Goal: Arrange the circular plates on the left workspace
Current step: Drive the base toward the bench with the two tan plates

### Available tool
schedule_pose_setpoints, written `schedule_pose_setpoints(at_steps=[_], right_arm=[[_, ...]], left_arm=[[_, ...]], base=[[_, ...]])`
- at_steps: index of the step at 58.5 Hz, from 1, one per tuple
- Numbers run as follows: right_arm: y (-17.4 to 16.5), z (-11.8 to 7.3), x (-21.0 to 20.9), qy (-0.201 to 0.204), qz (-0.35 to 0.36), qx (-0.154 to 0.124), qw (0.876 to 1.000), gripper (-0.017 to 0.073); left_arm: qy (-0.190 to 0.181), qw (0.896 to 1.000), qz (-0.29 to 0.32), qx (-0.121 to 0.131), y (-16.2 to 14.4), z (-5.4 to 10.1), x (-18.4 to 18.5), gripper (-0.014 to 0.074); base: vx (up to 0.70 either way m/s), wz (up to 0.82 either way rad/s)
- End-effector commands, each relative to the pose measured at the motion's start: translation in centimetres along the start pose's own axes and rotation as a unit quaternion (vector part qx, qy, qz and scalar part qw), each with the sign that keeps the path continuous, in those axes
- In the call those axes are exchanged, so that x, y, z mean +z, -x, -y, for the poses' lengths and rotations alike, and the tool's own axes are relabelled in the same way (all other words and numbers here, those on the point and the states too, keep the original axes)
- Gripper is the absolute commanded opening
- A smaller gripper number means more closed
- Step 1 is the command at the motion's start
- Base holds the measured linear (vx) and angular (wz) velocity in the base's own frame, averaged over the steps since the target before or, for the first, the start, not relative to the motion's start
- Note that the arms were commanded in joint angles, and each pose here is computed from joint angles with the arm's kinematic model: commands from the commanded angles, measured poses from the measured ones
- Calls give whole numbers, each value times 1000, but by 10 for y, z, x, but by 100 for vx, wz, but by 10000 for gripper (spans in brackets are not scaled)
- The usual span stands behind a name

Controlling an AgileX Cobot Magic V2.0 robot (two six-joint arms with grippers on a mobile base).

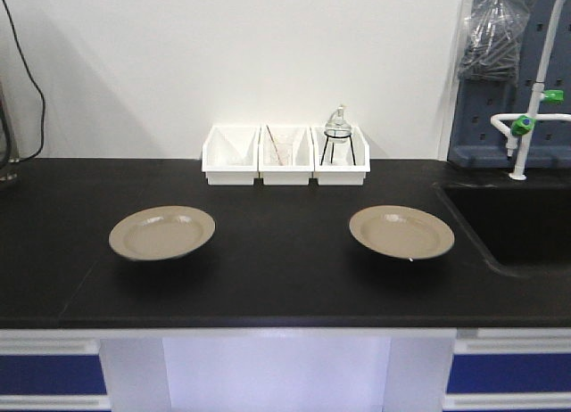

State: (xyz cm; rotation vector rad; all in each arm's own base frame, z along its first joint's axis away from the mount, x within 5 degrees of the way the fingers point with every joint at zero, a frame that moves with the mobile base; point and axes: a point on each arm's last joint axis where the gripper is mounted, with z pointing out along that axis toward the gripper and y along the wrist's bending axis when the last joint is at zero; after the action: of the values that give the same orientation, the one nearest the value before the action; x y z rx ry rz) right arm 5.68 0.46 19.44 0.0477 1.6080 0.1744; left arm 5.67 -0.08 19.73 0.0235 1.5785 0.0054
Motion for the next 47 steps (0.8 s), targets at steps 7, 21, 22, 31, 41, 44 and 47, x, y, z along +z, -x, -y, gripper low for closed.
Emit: schedule_pose_setpoints(at_steps=[7,21,22,31,41,44,47], right_arm=[[6,-1,-1,7,44,-3,999,-5],[6,-1,-1,7,44,-3,999,-5],[6,-1,-1,7,44,-3,999,-5],[6,-1,-1,7,44,-3,999,-5],[6,-1,-1,7,44,-3,999,-5],[6,-1,-1,7,44,-3,999,-5],[6,-1,-1,7,44,-3,999,-5]], left_arm=[[2,999,41,-5,4,0,-1,2],[2,999,41,-5,4,0,-1,2],[2,999,41,-5,4,0,-1,2],[2,999,41,-5,4,0,-1,2],[2,999,41,-5,4,0,-1,2],[2,999,41,-5,4,0,-1,2],[2,999,41,-5,4,0,-1,2]], base=[[47,1],[46,1],[46,0],[44,-2],[42,-3],[40,-2],[39,-3]])
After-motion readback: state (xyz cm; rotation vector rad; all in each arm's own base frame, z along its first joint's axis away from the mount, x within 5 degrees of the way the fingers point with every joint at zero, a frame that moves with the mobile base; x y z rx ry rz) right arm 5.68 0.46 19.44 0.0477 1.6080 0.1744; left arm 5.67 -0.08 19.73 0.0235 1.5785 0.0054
